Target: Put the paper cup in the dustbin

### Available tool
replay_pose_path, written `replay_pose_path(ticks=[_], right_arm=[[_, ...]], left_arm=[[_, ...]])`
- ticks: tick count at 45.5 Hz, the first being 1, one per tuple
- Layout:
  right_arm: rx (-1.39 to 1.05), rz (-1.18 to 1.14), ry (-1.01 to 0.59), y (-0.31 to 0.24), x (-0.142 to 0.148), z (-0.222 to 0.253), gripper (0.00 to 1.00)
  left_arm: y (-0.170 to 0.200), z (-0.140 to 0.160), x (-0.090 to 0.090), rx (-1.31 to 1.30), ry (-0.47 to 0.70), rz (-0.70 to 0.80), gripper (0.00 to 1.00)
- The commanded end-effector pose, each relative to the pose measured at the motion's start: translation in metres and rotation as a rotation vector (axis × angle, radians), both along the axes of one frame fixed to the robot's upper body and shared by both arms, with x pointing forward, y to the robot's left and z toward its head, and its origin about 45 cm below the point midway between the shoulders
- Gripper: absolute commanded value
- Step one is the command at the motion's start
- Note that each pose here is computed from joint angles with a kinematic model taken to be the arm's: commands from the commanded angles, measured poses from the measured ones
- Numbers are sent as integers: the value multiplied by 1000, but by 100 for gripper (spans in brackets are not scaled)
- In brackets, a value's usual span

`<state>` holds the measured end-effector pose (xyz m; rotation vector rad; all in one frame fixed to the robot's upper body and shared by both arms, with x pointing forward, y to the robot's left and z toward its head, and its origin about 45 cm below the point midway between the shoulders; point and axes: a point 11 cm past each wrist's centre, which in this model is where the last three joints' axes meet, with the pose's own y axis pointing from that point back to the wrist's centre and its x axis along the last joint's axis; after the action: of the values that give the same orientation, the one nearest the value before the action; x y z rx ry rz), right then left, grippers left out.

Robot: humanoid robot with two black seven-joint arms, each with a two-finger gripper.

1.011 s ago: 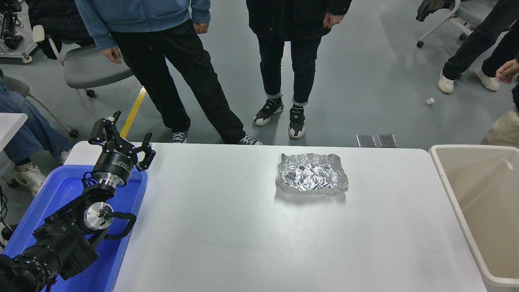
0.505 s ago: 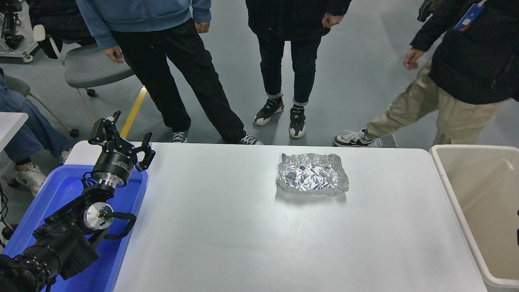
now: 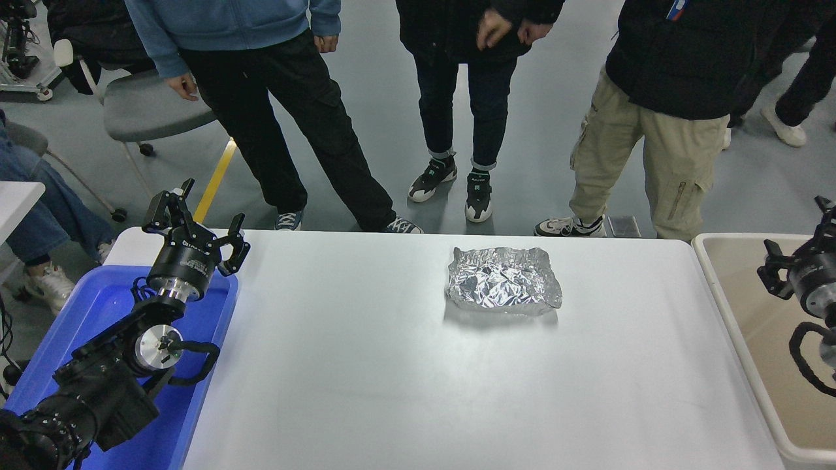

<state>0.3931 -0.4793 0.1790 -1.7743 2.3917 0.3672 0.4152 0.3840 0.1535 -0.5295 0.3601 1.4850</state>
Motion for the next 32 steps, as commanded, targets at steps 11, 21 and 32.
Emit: replay_pose_path(ticks=[11,21,32], right_arm=[[6,148,-127,88,-22,-25,99],[62,107,-166,97,-26,-31,99],[64,126,-149,104,-32,-40,99]], left_arm=[[0,0,0,0,-1,0,100],[0,0,0,0,1,-1,100],[0,0,0,0,-1,0,100]])
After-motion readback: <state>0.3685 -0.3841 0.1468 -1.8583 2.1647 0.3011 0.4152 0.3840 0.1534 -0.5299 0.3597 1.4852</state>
